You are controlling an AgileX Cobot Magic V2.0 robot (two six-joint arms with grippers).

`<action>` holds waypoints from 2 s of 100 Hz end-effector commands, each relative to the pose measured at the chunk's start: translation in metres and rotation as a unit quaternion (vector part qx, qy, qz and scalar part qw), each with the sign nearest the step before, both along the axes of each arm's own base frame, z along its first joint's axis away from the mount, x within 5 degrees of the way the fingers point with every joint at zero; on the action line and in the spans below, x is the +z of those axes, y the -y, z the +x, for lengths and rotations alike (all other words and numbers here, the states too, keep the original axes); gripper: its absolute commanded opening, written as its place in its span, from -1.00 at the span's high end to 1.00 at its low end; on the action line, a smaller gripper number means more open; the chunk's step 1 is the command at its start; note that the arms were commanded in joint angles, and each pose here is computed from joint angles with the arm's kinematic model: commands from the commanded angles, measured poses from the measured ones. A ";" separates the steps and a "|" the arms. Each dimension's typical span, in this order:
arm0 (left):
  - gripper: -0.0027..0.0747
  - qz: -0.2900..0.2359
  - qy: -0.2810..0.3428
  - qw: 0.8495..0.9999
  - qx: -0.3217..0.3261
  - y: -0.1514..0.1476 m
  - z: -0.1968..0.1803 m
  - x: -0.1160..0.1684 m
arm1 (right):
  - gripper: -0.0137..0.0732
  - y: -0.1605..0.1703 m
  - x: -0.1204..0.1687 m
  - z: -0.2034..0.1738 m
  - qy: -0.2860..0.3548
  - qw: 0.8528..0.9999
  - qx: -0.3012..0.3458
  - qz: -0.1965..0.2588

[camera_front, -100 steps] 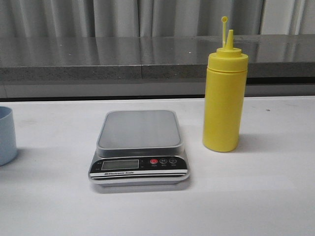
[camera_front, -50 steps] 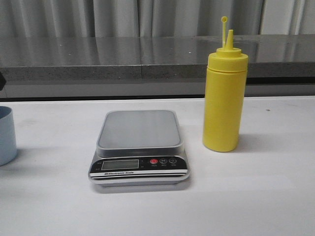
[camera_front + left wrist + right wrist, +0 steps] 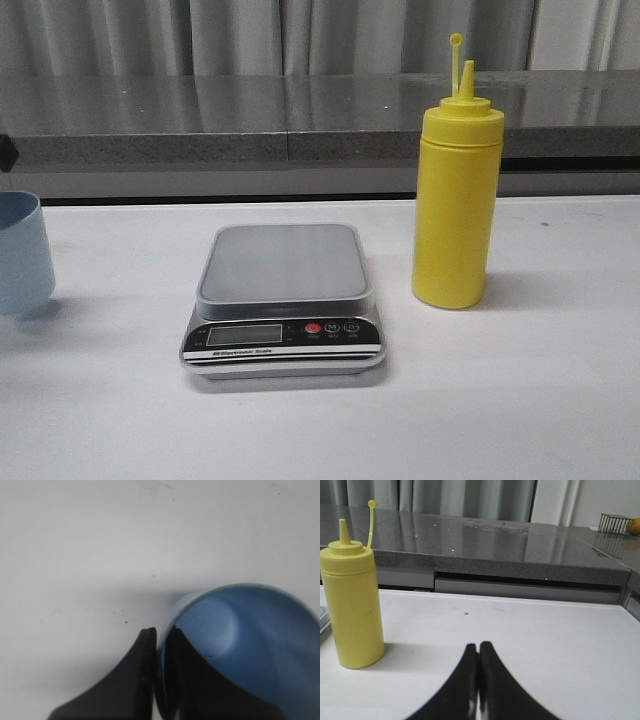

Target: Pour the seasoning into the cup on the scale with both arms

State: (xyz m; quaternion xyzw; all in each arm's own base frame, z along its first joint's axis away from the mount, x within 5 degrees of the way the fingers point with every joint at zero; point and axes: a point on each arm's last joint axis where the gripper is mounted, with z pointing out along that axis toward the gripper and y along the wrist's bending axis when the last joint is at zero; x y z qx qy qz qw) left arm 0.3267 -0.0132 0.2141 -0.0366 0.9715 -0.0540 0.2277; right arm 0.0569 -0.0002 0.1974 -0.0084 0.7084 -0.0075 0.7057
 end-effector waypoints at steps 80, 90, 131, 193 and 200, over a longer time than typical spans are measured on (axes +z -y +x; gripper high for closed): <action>0.98 -0.032 0.073 0.977 -0.200 0.148 0.043 0.106 | 0.96 -0.001 0.008 -0.002 0.048 0.999 0.002 0.001; 0.98 -0.031 0.060 0.975 -0.213 0.161 0.048 0.099 | 0.96 -0.001 0.008 -0.002 0.048 0.999 0.002 0.001; 0.98 -0.039 0.025 0.972 -0.232 0.188 0.058 0.070 | 0.96 -0.001 0.008 -0.002 0.048 0.999 0.002 0.001; 0.97 -0.044 0.001 0.971 -0.233 0.191 0.059 0.060 | 0.96 -0.001 0.008 -0.002 0.048 0.999 0.002 0.001; 0.95 -0.050 0.001 0.971 -0.233 0.192 0.059 0.062 | 0.96 -0.001 0.008 -0.002 0.048 0.999 0.002 0.001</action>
